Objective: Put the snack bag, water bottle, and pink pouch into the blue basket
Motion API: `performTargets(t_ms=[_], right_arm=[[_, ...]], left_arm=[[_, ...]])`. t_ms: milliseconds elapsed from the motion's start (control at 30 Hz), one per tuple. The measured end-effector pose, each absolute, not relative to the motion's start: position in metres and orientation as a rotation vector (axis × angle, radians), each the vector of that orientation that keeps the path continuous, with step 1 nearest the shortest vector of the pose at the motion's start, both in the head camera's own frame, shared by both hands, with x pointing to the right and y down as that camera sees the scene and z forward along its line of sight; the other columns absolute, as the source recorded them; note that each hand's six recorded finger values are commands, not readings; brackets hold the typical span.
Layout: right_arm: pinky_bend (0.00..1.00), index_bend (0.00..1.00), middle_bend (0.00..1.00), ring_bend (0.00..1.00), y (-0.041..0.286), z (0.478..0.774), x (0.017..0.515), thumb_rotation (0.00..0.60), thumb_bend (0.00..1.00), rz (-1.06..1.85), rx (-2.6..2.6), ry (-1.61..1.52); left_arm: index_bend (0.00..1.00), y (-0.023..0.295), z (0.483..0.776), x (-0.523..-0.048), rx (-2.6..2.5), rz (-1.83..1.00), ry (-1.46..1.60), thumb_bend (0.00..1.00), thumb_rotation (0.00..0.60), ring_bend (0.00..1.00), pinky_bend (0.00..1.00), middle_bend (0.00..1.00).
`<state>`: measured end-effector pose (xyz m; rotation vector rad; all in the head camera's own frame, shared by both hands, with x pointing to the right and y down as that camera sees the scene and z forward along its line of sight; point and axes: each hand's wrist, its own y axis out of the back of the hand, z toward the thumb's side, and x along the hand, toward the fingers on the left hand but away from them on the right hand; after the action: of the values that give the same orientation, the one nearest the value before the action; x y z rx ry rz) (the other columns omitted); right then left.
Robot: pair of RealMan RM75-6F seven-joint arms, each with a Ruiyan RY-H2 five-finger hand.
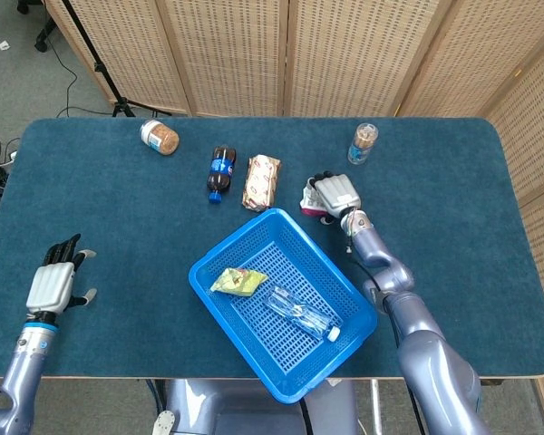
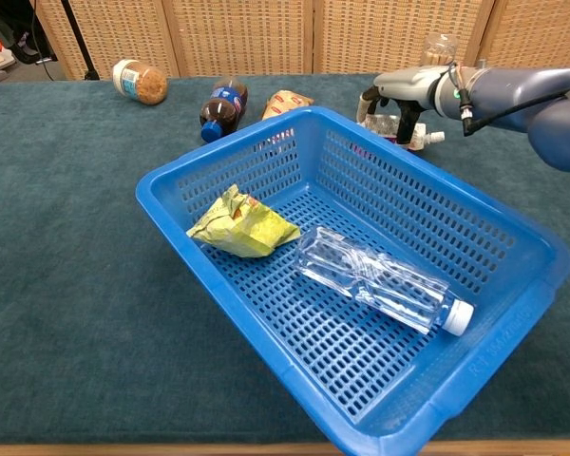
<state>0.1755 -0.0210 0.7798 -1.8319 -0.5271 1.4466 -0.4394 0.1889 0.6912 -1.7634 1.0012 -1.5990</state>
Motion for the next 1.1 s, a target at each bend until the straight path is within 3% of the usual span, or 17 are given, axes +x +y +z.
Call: performTargets(t_ms=[500,1100], right_arm=[[0.49,0.67,0.51,0.44,-0.023,0.776,0.183,0.600,0.21,1.427,-1.803,-0.532],[0.49,0.68,0.53,0.46,-0.054,0.727,0.186,0.600,0.21,1.286,-1.706,-0.572]], left_arm=[[0.31,0.190,0.687,-0.435,-1.783,-1.573,1.008,0.24,0.600,0.00,0.06,0.00],[0.31,0.191,0.672,-0.424,-1.802,-1.505,1.006,0.24,0.600,0.00,0.06,0.00]])
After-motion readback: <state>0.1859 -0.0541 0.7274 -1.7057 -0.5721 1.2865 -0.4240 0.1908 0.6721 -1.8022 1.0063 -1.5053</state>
